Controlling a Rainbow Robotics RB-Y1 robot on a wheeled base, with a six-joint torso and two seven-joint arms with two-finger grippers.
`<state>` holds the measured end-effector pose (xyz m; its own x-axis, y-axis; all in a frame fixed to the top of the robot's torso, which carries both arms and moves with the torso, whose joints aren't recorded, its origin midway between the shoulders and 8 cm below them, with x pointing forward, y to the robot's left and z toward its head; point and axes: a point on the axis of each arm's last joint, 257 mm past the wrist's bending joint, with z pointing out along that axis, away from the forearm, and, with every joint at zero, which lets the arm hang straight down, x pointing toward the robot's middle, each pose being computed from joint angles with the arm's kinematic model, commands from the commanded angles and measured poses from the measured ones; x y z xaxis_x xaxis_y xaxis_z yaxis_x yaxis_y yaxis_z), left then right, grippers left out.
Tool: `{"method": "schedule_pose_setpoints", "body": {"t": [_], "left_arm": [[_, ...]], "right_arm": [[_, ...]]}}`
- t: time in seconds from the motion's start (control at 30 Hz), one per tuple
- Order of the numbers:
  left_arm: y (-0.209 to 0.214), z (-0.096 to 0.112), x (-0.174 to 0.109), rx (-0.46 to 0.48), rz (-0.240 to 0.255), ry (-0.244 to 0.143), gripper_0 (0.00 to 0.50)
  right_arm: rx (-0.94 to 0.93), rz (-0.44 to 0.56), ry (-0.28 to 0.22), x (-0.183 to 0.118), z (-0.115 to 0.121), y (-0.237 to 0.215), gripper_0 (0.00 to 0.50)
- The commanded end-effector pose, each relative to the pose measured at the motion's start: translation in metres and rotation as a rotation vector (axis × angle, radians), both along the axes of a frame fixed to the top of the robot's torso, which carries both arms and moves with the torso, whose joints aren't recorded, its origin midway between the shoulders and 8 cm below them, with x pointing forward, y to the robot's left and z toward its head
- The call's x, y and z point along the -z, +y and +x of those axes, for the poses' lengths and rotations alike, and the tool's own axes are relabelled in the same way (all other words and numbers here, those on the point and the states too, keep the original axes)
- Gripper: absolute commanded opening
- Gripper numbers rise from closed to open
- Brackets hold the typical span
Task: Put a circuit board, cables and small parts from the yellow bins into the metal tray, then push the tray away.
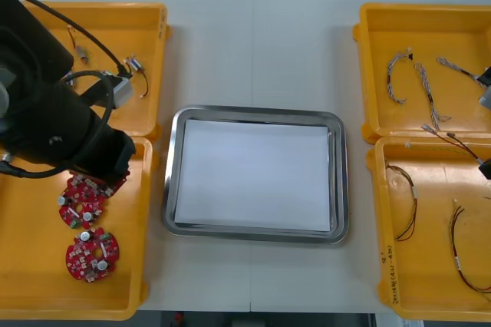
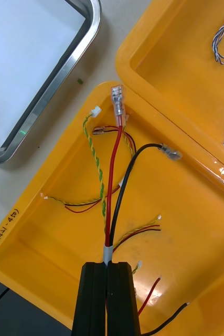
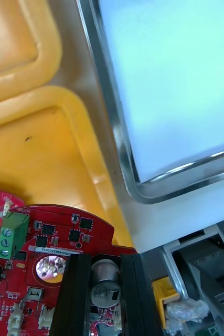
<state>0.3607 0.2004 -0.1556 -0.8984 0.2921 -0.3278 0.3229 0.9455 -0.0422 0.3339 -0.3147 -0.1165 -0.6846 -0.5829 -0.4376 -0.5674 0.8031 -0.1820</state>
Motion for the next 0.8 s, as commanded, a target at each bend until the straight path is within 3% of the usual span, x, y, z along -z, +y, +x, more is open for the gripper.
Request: {"method": "schedule_pose_setpoints", "body": {"t": [0.03, 0.13, 0.67, 0.8], "left_arm": [[-0.033, 0.01, -0.007, 0.019, 0.018, -0.058, 0.001], [-0.046, 0.014, -0.005, 0.031, 0.03, -0.075, 0.001], [-0.132, 0.013, 0.005, -0.025, -0.088, -0.081, 0.0], [-0.143, 0.015, 0.017, -0.033, -0.076, -0.101, 0.001]], "right_arm": [[0.031, -0.026, -0.024, -0.01, 0.006, -0.005, 0.0], [0.035, -0.03, -0.029, -0.01, 0.007, -0.007, 0.0], [0.054, -0.073, -0.035, -0.01, 0.009, -0.018, 0.0], [0.055, -0.074, -0.036, -0.01, 0.009, -0.019, 0.0]]}}
